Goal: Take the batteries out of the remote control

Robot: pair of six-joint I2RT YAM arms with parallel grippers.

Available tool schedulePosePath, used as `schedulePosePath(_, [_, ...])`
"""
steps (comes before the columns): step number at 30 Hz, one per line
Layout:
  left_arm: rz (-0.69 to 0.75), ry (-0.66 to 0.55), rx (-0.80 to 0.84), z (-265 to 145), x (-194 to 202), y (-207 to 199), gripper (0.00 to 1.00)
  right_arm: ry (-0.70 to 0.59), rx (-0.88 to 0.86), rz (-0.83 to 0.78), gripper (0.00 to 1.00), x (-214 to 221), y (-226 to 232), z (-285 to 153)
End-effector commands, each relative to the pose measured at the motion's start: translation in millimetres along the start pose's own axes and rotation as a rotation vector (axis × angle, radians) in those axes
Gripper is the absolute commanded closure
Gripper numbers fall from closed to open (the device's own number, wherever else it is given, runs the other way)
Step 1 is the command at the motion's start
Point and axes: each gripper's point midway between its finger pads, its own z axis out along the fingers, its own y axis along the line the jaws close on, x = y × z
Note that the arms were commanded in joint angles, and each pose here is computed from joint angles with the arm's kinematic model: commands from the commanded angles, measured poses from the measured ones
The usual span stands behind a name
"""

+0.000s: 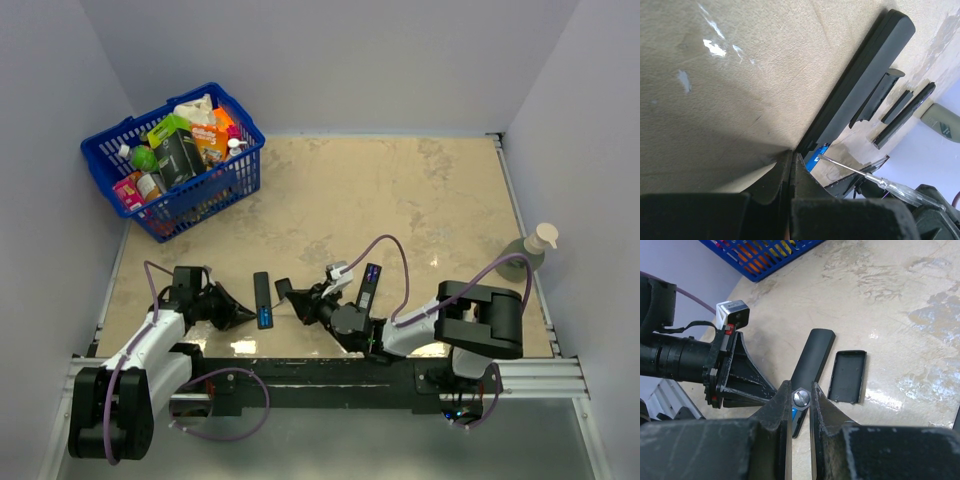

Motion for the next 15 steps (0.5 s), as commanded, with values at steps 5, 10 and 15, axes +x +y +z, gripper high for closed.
schedulePosePath(5, [-0.014, -0.012, -0.062, 4, 2, 18, 1.00, 0.211, 0.118, -0.121, 1.00, 58, -67, -20])
schedulePosePath(10, [-0.009, -0.008, -0.062, 5, 4, 19, 1.00, 0.188, 0.100, -0.161, 1.00, 49, -62, -14])
schedulePosePath(15, [0.000, -0.011, -0.046, 5, 4, 13, 1.00, 0.219, 0.052, -0.341, 1.00, 48, -25, -4])
